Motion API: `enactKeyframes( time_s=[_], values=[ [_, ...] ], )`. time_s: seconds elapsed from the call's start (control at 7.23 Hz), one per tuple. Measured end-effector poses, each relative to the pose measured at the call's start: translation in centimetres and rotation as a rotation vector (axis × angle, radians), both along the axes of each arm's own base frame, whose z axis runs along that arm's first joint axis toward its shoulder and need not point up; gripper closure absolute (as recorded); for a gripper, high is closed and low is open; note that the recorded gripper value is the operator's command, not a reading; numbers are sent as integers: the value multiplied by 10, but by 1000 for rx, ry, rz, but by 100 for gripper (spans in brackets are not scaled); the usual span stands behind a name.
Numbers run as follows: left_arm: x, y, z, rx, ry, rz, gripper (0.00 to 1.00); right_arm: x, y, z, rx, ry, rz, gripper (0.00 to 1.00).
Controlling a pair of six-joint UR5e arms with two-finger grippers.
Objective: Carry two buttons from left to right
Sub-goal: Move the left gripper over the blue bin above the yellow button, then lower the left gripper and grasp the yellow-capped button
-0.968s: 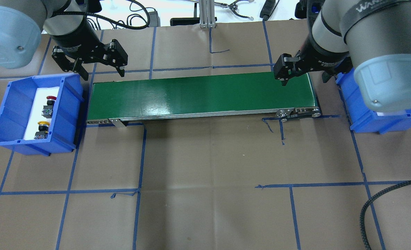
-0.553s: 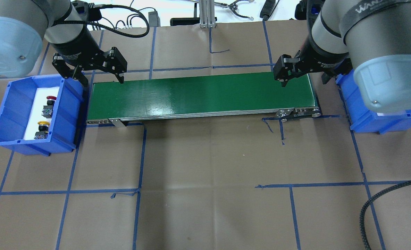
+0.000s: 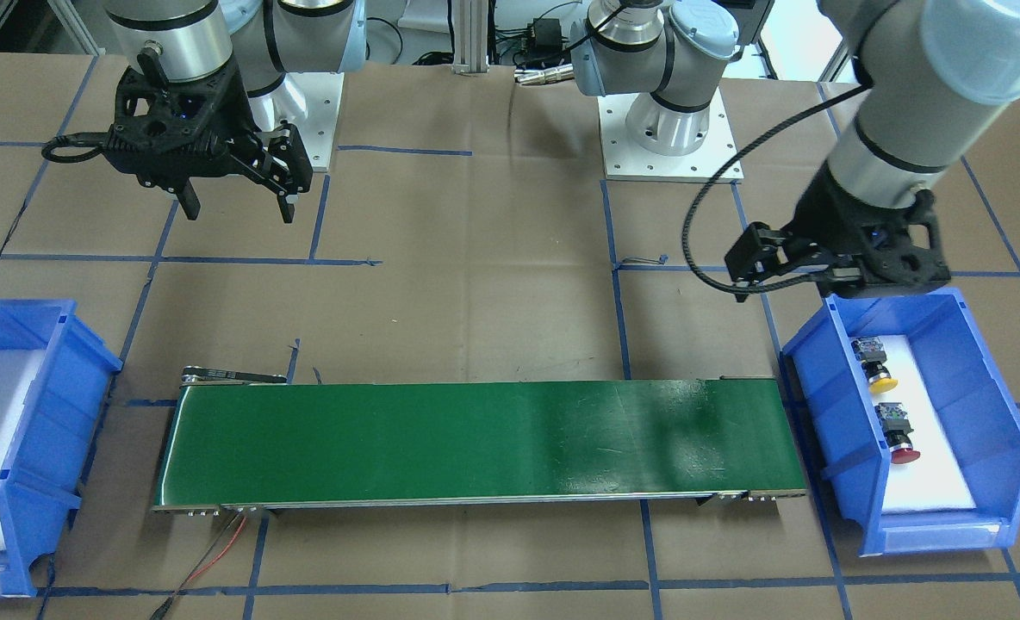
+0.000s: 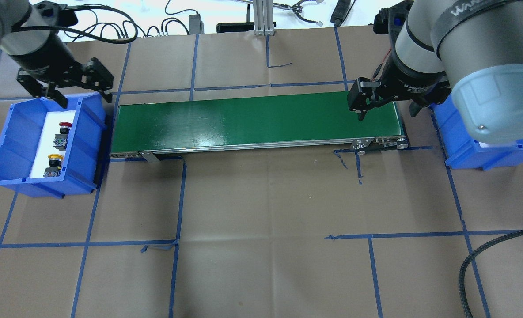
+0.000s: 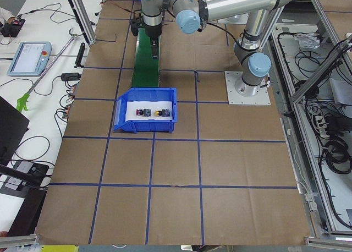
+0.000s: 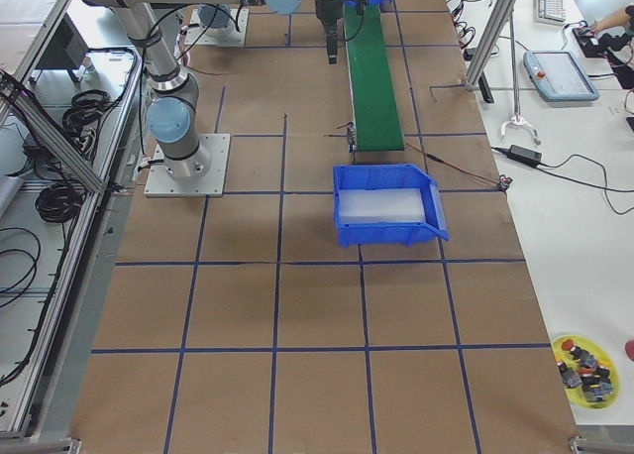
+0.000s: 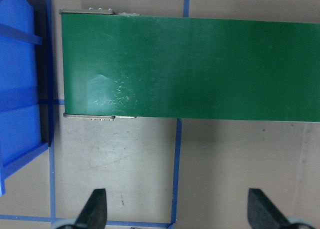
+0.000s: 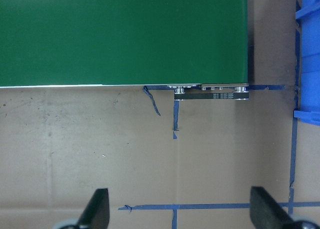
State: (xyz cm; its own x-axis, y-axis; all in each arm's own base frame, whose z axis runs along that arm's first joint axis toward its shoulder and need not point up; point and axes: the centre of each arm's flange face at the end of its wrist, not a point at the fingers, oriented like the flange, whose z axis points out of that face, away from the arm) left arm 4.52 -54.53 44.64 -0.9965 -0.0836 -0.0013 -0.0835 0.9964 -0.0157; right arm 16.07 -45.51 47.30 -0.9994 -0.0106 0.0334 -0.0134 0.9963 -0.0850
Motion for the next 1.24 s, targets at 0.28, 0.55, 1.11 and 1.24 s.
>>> enactKeyframes(
  time_s=[0.28,0.55,1.11,1.24],
  values=[
    [82,10,-8,16,5,-42,0,2,1,-2,7,-21,1,0],
    [139,24,-21,34,19,-63,1,3,0,-2,5,-30,0,0],
    [165,21,-60,27,15,-78,1,3,-1,0,0,-32,1,0],
    [166,20,-85,12,5,-78,1,3,-1,0,-2,-33,2,0]
  ],
)
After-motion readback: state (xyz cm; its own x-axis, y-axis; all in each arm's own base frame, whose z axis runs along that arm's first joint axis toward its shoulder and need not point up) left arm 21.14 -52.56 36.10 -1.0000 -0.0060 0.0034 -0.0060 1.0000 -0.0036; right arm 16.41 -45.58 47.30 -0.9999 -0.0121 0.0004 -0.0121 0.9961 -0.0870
